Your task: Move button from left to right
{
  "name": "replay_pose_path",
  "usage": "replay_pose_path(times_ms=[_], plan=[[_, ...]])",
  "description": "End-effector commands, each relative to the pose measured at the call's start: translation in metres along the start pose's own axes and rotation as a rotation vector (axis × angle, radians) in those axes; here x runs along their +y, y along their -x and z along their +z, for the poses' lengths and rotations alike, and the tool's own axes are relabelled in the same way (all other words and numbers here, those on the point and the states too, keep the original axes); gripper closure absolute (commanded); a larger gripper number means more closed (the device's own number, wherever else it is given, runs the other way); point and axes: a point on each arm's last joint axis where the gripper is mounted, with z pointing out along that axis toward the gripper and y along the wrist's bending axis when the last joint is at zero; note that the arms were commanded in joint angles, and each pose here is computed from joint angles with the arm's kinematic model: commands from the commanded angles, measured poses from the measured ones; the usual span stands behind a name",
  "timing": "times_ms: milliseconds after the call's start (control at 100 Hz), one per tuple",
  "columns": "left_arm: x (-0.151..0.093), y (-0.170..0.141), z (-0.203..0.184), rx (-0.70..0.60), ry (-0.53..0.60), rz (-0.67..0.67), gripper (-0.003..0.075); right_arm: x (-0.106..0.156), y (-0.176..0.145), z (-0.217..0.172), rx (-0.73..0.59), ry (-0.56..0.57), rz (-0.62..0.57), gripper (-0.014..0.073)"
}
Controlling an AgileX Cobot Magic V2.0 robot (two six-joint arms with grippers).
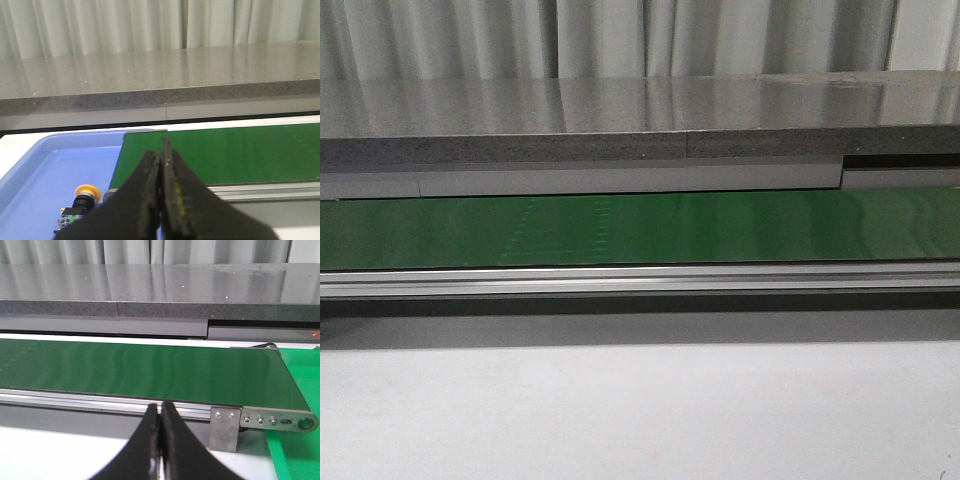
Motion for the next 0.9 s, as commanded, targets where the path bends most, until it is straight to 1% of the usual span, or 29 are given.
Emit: replay_pose_path(times_ms=[0,550,730,800,890], plan=[[-0.001,-0.006,-0.001,-0.063,-0.003,-0.019,0.0739,0.000,0.014,-0.003,-0.114,-0.006,-0.013,0.0662],[-0.001,-0.006,-0.001,-0.065,-0.003,-0.031,0.0739,0.000,0.014,-0.003,-0.114,-0.006,-0.013,0.0662],[0.000,0.006,-0.003,-0.089,-0.008,-0.131,0.0739,0.000,0.014,-0.003,-0.114,-0.006,-0.013,0.0662],[0.000,0.013,-0.003,-0.065,-0.012,-0.158,0.0739,0.000,0.014,-0.003,-0.114,-0.006,-0.013,0.0662],[0.000,0.024,-0.001,-0.031,-0.014,-0.157,0.0739,0.000,0.014,-0.003,-0.114,-0.006,-0.013,0.0662]])
